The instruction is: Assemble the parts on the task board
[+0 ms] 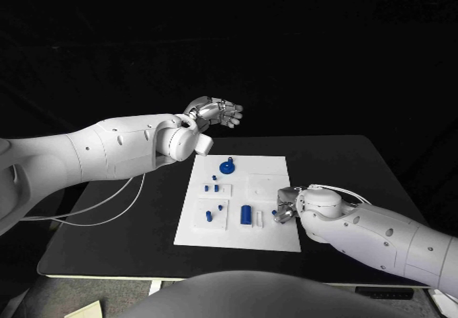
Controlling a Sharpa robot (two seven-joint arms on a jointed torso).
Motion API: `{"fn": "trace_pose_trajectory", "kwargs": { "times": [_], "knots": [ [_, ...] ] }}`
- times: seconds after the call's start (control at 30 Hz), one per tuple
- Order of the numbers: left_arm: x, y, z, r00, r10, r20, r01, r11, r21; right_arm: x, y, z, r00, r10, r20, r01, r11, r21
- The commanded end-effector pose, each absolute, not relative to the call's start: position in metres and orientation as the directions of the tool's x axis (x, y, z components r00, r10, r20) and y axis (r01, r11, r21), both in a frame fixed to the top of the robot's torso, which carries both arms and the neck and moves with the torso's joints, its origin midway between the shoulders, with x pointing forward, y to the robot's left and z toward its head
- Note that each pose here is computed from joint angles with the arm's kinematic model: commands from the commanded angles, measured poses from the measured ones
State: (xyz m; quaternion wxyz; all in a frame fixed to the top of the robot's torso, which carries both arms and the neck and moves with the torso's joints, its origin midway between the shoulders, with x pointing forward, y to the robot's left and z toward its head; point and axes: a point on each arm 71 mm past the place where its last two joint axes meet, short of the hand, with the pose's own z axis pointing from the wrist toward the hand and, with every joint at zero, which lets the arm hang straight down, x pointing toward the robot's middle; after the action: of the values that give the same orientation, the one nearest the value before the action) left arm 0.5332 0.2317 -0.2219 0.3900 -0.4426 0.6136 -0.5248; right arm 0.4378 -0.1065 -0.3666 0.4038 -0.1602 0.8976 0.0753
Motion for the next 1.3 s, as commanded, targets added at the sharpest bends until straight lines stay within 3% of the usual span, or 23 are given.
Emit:
{"fn": "trace_pose_trajectory", "kwargs": {
  "times": [0.03, 0.2, 0.33, 0.5, 0.77, 1.3],
  "knots": [
    [0.533, 0.229, -0.221, -0.319, -0.948, -0.011, -0.127, 0.054, -0.990, 0.422, -0.116, -0.389, -0.691, -0.275, -0.668, -0.355, 0.935, -0.016],
    [0.533, 0.229, -0.221, -0.319, -0.948, -0.011, -0.127, 0.054, -0.990, 0.422, -0.115, -0.384, -0.691, -0.185, -0.699, -0.310, 0.949, 0.056],
    [0.533, 0.230, -0.221, -0.318, -0.948, -0.012, -0.126, 0.055, -0.991, 0.426, -0.114, -0.376, -0.755, 0.032, -0.655, -0.169, 0.956, 0.241],
    [0.533, 0.230, -0.221, -0.318, -0.948, -0.011, -0.126, 0.054, -0.990, 0.429, -0.111, -0.367, -0.736, 0.116, -0.667, -0.131, 0.942, 0.308],
    [0.533, 0.231, -0.221, -0.317, -0.948, -0.012, -0.127, 0.055, -0.990, 0.428, -0.107, -0.364, -0.767, 0.280, -0.577, 0.011, 0.905, 0.425],
    [0.533, 0.229, -0.221, -0.319, -0.948, -0.013, -0.127, 0.056, -0.990, 0.429, -0.095, -0.369, -0.801, 0.251, -0.544, 0.013, 0.915, 0.404]
  ]
}}
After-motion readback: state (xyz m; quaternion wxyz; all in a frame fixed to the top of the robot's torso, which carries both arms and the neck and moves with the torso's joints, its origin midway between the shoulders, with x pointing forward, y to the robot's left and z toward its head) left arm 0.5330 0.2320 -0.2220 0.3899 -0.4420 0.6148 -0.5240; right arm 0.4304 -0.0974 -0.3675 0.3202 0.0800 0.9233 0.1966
